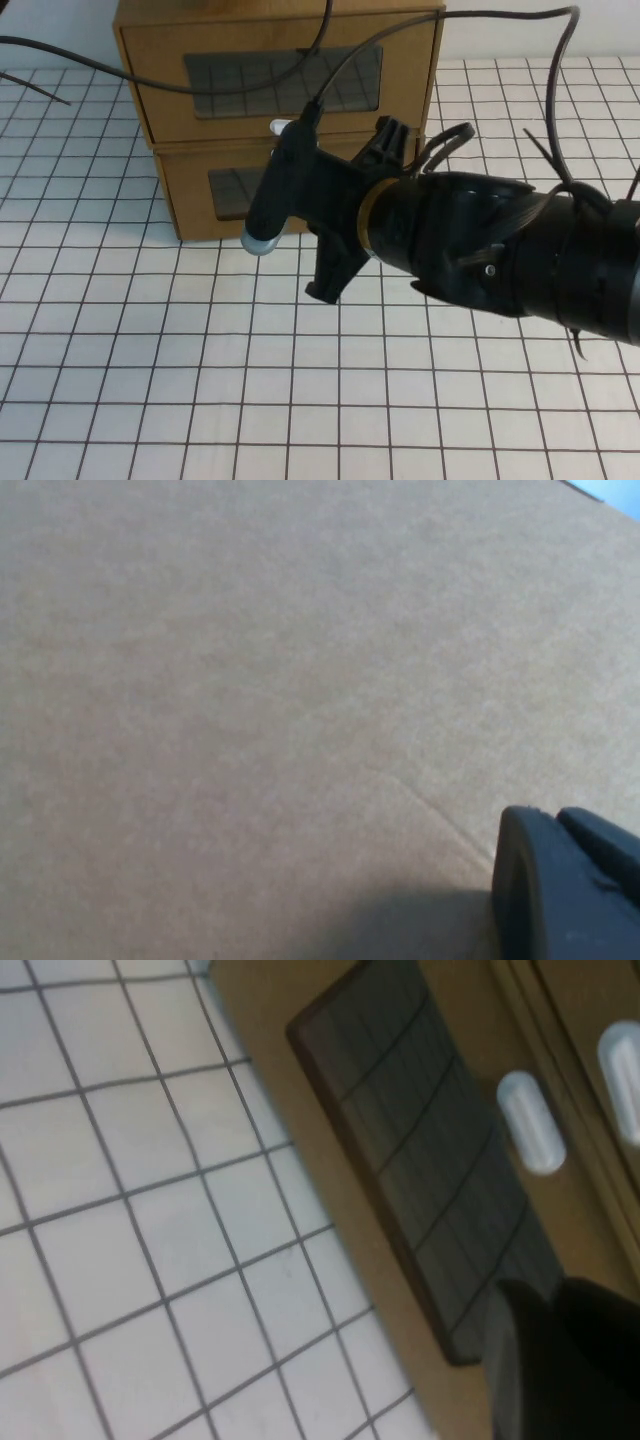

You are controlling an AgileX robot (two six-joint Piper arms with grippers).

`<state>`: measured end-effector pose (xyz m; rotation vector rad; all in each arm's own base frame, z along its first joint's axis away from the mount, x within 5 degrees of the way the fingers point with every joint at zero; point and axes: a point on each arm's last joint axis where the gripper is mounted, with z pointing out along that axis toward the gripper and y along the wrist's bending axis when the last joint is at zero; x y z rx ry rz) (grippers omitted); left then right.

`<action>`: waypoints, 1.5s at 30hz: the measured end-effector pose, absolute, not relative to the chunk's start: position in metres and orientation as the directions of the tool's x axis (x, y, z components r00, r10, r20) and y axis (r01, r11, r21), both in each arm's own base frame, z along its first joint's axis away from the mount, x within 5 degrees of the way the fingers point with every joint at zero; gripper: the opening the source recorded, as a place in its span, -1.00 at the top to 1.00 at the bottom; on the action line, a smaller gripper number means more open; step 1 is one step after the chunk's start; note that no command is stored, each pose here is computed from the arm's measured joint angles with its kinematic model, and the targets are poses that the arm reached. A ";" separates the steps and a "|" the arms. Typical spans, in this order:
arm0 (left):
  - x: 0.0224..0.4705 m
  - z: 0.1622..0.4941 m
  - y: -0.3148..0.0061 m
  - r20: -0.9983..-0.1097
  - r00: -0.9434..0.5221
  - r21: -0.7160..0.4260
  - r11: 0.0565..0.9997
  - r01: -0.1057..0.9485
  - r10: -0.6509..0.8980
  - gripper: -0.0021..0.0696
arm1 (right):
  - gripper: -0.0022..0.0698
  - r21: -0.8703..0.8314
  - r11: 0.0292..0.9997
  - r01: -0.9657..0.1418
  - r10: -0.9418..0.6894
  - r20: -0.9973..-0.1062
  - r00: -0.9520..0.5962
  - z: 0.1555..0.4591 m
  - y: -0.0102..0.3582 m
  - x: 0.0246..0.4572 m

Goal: Open the shoe box
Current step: 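Pull the top drawer of the cardboard box fully open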

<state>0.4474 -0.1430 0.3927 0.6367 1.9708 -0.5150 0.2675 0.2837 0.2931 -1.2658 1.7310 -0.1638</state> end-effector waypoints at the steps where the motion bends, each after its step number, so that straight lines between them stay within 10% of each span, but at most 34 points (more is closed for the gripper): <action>1: 0.447 0.393 -0.143 -0.891 -0.397 -0.089 0.774 0.627 0.218 0.95 | 0.82 -0.602 0.438 -0.667 -0.800 -0.600 0.017 0.292 0.286 0.269; 11: 0.447 0.393 -0.143 -0.889 -0.404 -0.098 0.774 0.626 0.214 0.95 | 0.23 -0.658 0.389 -0.645 -0.809 -0.579 0.103 0.287 0.305 0.289; 45: 0.444 0.391 -0.144 -0.873 -0.437 -0.128 0.762 0.635 0.218 0.95 | 0.34 -0.799 0.320 -0.509 -0.863 -0.467 0.190 0.284 0.325 0.347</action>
